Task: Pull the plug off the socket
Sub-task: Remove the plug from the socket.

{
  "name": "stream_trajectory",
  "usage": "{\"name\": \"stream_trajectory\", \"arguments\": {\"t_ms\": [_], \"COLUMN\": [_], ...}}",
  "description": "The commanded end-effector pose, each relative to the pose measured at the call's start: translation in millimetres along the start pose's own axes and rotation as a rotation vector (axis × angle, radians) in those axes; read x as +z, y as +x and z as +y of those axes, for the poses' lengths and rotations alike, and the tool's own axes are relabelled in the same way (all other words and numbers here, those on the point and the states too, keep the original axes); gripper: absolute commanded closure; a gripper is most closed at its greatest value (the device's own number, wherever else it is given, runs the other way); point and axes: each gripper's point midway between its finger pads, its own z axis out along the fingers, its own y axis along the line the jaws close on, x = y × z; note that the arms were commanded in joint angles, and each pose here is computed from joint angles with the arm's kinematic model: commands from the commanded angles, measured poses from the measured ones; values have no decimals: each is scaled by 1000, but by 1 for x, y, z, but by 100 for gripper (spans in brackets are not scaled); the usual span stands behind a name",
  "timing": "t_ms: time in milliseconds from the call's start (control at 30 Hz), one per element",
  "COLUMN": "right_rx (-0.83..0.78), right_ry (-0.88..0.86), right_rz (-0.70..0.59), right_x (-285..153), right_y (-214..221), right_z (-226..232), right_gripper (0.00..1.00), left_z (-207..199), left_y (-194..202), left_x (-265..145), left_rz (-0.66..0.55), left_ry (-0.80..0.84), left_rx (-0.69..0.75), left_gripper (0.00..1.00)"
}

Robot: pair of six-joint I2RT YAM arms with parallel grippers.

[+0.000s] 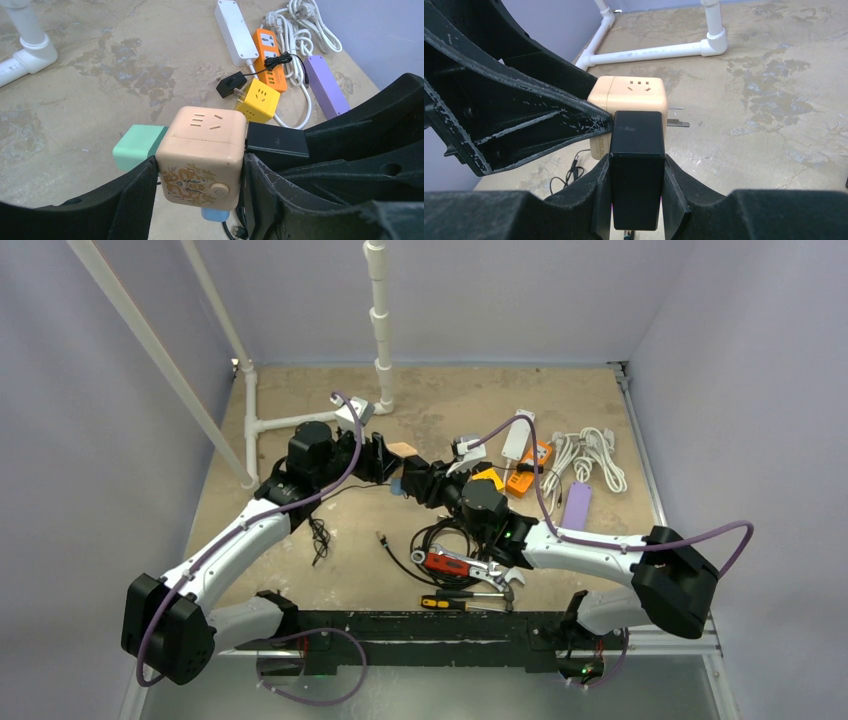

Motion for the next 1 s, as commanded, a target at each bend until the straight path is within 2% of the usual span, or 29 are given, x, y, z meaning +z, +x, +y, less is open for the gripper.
{"name": "stream_trajectory", "arguments": {"t_ms": [0,100,267,500,767,900,967], "right_rx": [121,148,155,187,137,138,147], "right_ry": [-238,-272,-293,-393,-285,-213,-219], "right_rz": [-190,-163,-161,-159,-128,-130,-150], "right_x": [-14,-19,-27,-34,-13,-10,-14], "right_y": [-68,-61,-62,-69,-58,-54,-58], "right_z": [64,67,55,38,43,49,50], "right_gripper": [100,100,100,100,100,100,100], "left_z": [-1,-5,-6,-5,-4,0,4], "left_y": [-13,-15,-15,-13,-11,-11,-12], "left_x": [6,4,3,4,6,6,4], "left_rz": [-34,-48,-49,-42,-40,-38,-38], "left_ry": [7,26,29,25,24,-1,-24], "left_rx": [-6,-3,0,-3,-15,-20,-14], "left_gripper": [55,72,86,88,88,80,73]}}
